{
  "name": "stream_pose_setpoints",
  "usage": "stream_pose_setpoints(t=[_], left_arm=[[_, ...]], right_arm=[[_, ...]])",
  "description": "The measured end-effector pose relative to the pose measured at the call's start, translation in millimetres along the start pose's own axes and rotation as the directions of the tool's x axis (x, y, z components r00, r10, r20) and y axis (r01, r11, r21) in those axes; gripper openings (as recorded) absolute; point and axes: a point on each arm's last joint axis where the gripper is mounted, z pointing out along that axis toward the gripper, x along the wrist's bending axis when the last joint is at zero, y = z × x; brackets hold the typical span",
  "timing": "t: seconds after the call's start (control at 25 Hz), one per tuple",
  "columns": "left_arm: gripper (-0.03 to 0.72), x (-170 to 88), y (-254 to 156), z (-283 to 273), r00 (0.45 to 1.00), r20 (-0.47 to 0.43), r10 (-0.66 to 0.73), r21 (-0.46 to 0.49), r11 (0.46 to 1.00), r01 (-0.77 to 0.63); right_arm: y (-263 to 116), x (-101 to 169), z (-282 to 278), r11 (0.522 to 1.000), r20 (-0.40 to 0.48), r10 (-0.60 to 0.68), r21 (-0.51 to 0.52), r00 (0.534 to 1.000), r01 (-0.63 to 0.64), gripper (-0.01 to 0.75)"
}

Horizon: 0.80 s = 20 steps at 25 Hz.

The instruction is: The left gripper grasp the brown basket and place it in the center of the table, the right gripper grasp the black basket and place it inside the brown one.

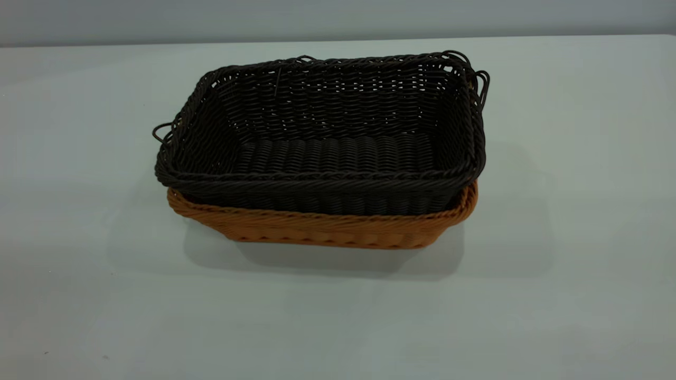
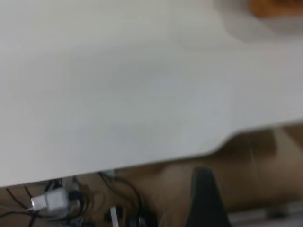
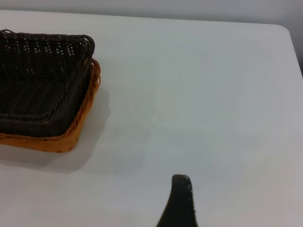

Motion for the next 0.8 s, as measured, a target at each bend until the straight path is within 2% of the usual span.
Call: stream_pose_setpoints(t=[0.16, 0.32, 0.8], left_arm=[[0.458, 0.7, -13.6, -12.8, 0.994, -0.067, -0.086, -0.13, 0.988, 0.077], [0.458, -1.8, -29.3, -23.7, 0.992, -0.078, -0.099, -0.256, 0.964, 0.076], [0.458, -2.4, -32.9, -25.0, 0.992, -0.076, -0.1, -0.268, 0.961, 0.076]], right_arm=[[0.0, 0.0, 0.0, 1.0, 0.0, 0.0, 0.0, 1.0, 0.0, 0.562], [0.0, 0.0, 0.0, 1.0, 0.0, 0.0, 0.0, 1.0, 0.0, 0.562], [0.0, 0.0, 0.0, 1.0, 0.0, 0.001, 0.0, 1.0, -0.001, 0.562]])
